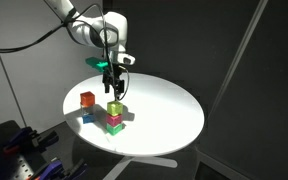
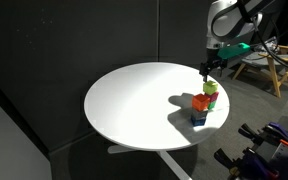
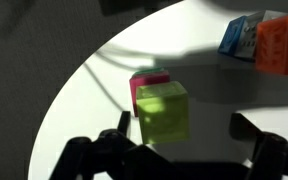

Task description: Move the green block to the other stack of blocks

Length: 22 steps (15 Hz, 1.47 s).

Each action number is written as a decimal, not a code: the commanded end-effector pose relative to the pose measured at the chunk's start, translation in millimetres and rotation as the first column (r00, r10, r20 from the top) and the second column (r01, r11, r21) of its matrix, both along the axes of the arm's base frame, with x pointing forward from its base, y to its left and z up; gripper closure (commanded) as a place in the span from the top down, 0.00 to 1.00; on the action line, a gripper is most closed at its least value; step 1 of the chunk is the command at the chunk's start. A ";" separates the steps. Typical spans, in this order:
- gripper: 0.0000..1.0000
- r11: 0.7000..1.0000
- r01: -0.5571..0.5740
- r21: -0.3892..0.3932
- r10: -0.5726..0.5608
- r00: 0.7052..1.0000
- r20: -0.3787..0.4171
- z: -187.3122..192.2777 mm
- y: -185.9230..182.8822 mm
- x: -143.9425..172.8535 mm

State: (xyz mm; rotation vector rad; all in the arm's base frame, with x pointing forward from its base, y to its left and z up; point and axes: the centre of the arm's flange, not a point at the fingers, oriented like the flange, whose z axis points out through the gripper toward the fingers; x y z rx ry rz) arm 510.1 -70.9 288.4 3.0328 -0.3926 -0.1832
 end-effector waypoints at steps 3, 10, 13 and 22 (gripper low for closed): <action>1.00 1.000 0.000 0.002 0.000 1.000 0.011 -5.2 -2.0 4.9; 1.00 1.000 0.001 -0.005 -0.001 1.000 0.029 -14.5 -4.9 17.6; 1.00 1.000 0.001 -0.010 -0.001 1.000 0.024 -21.0 -6.5 21.3; 1.00 1.000 0.009 -0.019 -0.009 1.000 0.000 -37.6 -12.9 26.3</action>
